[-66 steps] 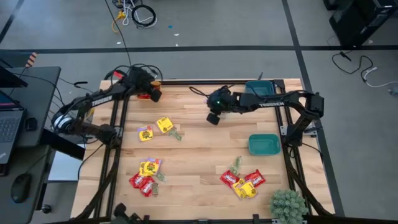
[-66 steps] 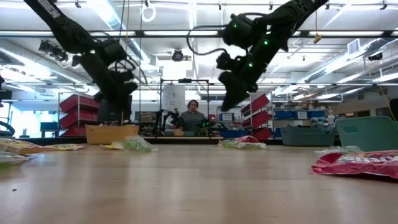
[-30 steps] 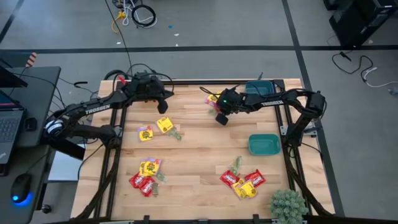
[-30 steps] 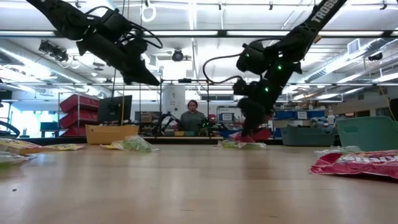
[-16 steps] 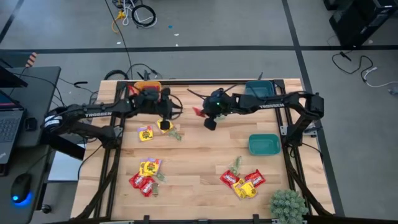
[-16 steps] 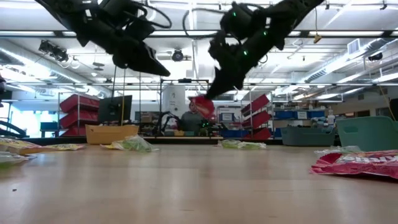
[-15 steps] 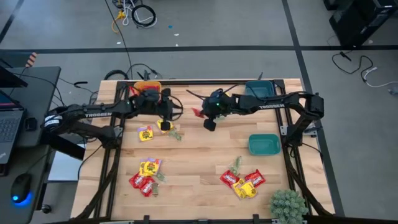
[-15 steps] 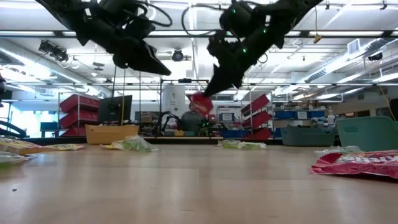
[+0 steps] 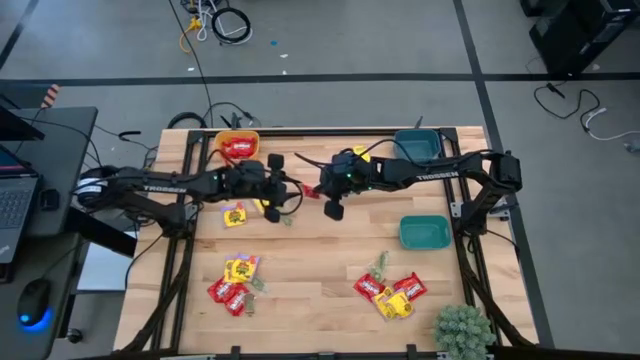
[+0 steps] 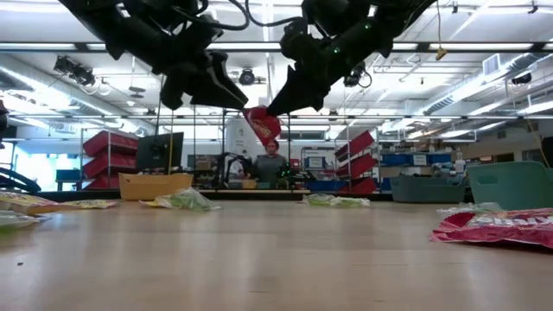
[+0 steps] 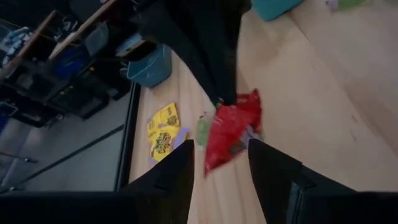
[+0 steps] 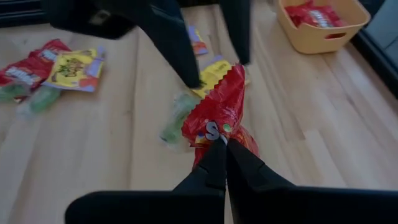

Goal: Sort candy
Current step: Put the red candy into the yellow bin

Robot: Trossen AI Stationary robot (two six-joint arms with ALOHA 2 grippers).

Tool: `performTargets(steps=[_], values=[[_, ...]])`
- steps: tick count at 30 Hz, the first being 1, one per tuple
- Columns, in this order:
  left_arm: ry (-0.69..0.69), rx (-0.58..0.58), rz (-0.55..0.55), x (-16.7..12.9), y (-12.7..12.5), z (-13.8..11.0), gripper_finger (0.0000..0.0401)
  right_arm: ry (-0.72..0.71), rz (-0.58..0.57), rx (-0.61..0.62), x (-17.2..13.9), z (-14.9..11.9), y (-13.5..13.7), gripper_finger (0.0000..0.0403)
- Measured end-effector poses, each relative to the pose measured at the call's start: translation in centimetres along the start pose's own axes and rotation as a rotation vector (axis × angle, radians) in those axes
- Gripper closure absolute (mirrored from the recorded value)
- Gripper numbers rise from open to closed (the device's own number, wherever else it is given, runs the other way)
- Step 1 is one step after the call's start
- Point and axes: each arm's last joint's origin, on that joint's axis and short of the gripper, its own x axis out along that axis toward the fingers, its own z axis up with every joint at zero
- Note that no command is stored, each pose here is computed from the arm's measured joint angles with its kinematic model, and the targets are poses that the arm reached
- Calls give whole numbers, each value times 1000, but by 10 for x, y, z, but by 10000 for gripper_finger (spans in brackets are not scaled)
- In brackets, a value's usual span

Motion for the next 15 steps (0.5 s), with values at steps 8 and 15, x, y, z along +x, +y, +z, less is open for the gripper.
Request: performTargets(steps=[8,15], values=[[28,49,6,8,-5,-2,250,1,24,-1,0,0,1,403],[29,52,-1,8,-7,-2,343,-12,48,-2,0,1,2,403]])
